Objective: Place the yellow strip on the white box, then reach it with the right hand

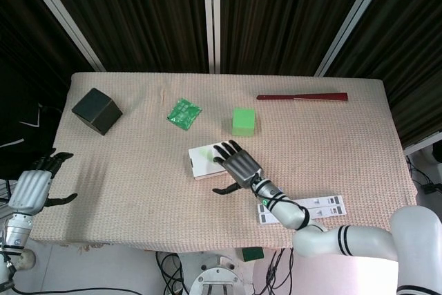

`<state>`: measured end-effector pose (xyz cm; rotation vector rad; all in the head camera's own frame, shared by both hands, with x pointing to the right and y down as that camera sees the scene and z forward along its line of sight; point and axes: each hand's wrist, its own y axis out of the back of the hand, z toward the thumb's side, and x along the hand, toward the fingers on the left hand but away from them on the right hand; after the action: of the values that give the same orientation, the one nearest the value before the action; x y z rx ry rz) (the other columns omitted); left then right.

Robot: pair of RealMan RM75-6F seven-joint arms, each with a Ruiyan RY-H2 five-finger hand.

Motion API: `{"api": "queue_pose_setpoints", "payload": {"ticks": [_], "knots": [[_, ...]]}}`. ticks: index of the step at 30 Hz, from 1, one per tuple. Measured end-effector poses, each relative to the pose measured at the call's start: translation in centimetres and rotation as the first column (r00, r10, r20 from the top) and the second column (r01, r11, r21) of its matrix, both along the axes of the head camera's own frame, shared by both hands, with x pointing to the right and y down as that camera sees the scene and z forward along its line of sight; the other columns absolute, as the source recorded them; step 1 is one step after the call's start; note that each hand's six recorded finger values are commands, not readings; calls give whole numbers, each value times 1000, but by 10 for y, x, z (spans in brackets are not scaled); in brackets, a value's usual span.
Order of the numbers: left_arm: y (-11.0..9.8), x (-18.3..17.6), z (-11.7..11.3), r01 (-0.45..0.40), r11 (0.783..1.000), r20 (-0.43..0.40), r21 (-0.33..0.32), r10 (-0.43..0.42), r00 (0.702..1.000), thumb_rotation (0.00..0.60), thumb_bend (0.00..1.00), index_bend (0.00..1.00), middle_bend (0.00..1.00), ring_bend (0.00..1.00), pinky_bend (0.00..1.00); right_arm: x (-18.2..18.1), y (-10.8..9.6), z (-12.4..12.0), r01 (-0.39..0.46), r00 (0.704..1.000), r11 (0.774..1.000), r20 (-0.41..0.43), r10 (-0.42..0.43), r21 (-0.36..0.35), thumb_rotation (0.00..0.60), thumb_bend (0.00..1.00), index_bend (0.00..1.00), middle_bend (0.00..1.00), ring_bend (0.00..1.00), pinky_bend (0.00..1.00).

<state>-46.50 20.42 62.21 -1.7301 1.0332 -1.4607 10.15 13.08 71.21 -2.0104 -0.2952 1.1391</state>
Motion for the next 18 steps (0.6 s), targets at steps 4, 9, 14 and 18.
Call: {"api": "queue_pose_setpoints", "payload": {"ticks": [4, 9, 14, 18], "knots": [[0, 0, 1, 2, 1000, 0, -7, -2, 1000, 569, 0, 163, 164, 46, 180, 2, 1, 2, -1, 1000, 1000, -12, 1, -10, 181, 176, 300, 0, 0, 0], [0, -2, 2, 8, 1000, 2, -13, -8, 1000, 571, 0, 164, 164, 46, 180, 3, 3, 6, 7, 999, 1000, -33, -7, -18, 179, 176, 317, 0, 0, 0], [0, -4, 1, 14, 1000, 4, -11, -14, 1000, 571, 0, 164, 164, 46, 180, 2, 3, 6, 4, 1000, 1000, -31, -4, -17, 179, 176, 318, 0, 0, 0], [1, -5, 0, 17, 1000, 5, -12, -17, 1000, 571, 0, 164, 164, 46, 180, 0, 2, 2, -3, 1000, 1000, -12, 3, -8, 181, 176, 318, 0, 0, 0]]}}
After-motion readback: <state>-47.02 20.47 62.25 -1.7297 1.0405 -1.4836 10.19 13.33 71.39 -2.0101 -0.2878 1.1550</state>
